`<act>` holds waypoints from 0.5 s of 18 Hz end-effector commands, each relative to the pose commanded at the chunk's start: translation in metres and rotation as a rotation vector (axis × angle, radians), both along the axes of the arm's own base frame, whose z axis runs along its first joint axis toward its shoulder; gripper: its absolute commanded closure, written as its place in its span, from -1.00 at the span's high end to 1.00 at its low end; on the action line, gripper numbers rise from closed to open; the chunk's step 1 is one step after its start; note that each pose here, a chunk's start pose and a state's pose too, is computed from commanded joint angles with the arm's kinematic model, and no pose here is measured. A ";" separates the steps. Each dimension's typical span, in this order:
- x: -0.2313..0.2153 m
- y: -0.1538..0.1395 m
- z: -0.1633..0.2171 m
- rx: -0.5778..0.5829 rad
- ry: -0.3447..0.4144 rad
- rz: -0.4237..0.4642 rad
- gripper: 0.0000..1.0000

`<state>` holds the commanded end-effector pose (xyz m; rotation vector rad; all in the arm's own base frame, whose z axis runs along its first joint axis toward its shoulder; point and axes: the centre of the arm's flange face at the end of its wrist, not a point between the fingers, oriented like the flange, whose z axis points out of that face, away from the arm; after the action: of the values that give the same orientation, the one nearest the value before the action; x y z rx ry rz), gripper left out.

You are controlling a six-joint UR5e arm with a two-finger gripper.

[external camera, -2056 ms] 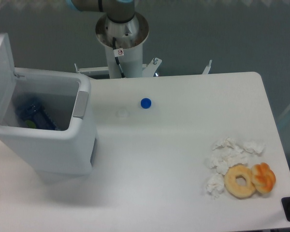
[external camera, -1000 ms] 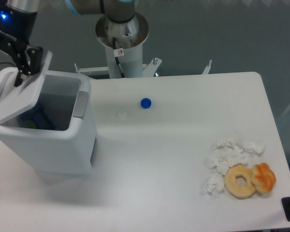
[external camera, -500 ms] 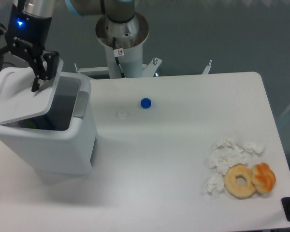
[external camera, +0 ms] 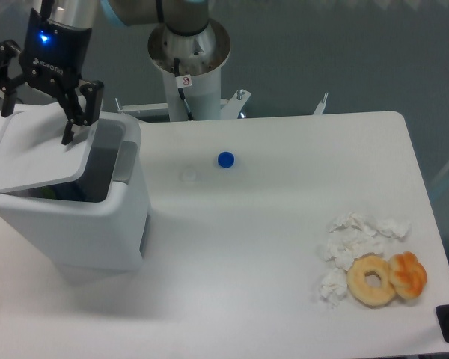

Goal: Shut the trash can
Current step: 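Press the lid down with the gripper until it lies flat on the can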

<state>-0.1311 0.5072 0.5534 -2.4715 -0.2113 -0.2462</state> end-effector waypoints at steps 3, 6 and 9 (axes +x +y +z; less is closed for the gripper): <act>-0.002 0.000 -0.001 -0.002 0.000 0.001 1.00; -0.008 -0.002 -0.002 -0.002 0.001 0.012 1.00; -0.009 -0.001 -0.002 -0.003 0.000 0.013 1.00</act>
<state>-0.1403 0.5059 0.5510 -2.4724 -0.2282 -0.2401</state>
